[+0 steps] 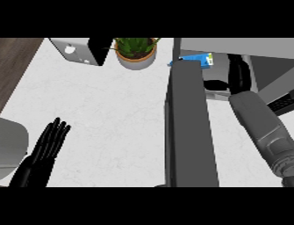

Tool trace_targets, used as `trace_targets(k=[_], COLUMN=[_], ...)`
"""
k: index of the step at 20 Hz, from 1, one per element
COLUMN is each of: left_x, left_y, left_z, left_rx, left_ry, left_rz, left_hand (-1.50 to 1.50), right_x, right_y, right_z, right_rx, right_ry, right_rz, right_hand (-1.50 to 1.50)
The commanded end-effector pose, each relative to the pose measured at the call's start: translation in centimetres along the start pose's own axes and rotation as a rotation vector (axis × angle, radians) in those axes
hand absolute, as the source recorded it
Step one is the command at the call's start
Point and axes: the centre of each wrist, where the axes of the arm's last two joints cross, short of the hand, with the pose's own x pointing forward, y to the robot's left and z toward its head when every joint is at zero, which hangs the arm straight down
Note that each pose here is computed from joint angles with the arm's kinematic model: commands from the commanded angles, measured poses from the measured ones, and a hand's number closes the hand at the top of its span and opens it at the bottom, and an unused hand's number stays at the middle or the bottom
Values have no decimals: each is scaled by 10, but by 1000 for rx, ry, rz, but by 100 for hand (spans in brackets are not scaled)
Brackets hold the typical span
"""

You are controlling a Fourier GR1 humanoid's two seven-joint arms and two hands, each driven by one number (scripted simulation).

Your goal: Pick up the milk, place it into the microwave and close the microwave

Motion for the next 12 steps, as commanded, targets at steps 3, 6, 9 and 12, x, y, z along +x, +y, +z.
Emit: trace_targets(k=[3, 6, 9, 12], left_x=[-4, 1, 0, -2], left_y=[-10, -12, -17, -20], left_z=[-12, -3, 0, 6], left_rx=[-5, -24, -38, -31], left_ry=[-12, 2, -20, -13], left_rz=[19, 14, 10, 14], left_hand=[-150, -150, -150, -150], right_x=[-7, -13, -32, -30], right_y=[19, 17, 9, 15], right_z=[26, 30, 40, 44], right_rx=[27, 12, 17, 15], right_ry=[-19, 13, 47, 62], right_rz=[-132, -209, -253, -322], right_hand=[-150, -150, -150, -150])
